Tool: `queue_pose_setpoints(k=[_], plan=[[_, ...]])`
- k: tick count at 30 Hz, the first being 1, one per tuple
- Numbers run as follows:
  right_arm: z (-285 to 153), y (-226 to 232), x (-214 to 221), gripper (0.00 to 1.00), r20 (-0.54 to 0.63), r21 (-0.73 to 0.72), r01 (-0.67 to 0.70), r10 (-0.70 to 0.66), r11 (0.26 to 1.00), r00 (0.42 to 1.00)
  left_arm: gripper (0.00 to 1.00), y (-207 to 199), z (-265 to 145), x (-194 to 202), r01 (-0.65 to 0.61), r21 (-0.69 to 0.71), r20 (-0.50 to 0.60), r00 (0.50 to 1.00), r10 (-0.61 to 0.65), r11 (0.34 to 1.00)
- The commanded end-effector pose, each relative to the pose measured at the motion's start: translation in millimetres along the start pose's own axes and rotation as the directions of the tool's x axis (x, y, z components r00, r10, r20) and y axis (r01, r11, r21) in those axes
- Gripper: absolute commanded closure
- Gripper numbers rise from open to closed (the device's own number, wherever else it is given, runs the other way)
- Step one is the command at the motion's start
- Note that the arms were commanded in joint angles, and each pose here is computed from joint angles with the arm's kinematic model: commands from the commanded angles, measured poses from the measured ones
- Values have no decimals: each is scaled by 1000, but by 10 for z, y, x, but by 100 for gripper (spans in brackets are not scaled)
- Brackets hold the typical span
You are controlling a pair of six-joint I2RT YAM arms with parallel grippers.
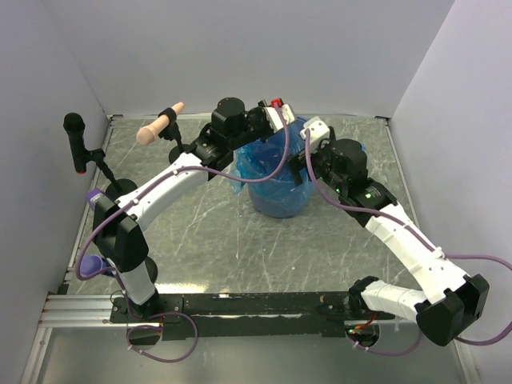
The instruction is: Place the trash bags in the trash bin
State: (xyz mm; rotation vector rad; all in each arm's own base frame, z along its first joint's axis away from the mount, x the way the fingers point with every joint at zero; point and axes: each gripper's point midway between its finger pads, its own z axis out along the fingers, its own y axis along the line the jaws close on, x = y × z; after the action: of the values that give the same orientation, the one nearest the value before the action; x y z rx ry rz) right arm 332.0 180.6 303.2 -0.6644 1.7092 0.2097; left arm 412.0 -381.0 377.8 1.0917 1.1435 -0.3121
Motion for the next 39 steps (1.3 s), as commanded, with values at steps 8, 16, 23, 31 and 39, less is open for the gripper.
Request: queue_pose_setpoints(k=[8, 16, 23, 31, 39], plan=[[-391, -781, 60, 6, 5, 194, 22, -23, 981, 1000, 96, 190, 2, -165, -41, -66, 19, 999, 42, 997], [-362, -736, 328, 25, -35, 119, 12, -8, 993, 999, 96, 255, 117, 102, -71, -90, -60, 996, 66, 993], [-323, -788, 467, 60, -46, 32, -59, 60, 998, 997, 95, 451, 242, 252, 4, -129, -98, 995, -17, 992], [-248, -784, 234, 68, 35, -171, -168, 176, 971, 984, 91, 593, 350, 394, 120, -139, -129, 982, -138, 983], [-148, -697, 193, 88, 58, -315, -269, 301, 910, 952, 88, 632, 304, 591, 311, -71, -133, 939, -318, 948]])
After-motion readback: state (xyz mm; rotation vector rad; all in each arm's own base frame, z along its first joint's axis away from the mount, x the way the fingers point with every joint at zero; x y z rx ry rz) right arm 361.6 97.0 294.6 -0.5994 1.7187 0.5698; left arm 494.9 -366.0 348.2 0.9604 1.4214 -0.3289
